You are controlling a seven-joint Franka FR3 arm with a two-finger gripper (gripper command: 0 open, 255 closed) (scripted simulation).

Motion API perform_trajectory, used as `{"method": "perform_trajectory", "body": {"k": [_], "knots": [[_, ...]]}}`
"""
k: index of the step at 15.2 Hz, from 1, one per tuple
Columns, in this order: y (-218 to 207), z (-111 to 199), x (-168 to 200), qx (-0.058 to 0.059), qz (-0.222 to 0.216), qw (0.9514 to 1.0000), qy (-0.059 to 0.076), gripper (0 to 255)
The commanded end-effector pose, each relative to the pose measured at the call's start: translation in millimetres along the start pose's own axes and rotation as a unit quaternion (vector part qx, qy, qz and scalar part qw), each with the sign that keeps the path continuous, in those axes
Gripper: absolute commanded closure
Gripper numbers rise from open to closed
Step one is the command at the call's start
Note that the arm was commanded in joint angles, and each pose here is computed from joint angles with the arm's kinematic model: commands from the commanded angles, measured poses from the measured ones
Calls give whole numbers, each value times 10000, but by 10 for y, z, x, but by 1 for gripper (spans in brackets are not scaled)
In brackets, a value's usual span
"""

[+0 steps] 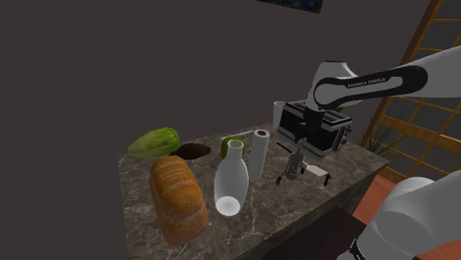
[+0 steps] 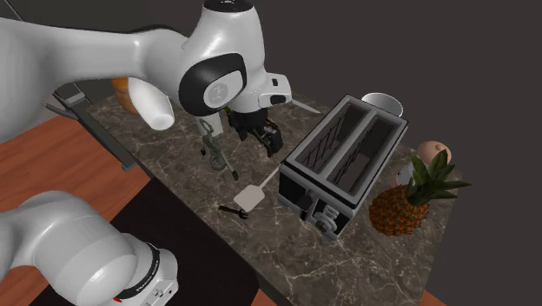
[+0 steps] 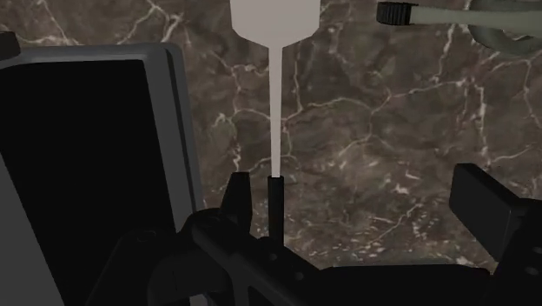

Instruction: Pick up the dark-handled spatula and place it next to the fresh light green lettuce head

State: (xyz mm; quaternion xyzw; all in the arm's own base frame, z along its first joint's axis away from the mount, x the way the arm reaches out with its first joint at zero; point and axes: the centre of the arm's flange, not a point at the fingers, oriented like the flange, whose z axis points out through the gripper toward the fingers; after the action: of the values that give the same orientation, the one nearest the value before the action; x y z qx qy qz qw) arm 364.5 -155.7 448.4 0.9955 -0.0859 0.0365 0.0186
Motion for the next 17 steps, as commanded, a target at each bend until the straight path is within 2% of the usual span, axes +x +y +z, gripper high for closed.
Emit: {"method": "perform_trajectory", "body": {"k": [1, 5, 13, 17], "knots": [[125, 227, 68, 41, 97, 9999, -10, 0], [393, 686, 180, 129, 287, 9995, -49, 0], [407, 1130, 186, 137, 305, 9994, -52, 0], [407, 1130, 186, 137, 305, 9994, -52, 0]]}}
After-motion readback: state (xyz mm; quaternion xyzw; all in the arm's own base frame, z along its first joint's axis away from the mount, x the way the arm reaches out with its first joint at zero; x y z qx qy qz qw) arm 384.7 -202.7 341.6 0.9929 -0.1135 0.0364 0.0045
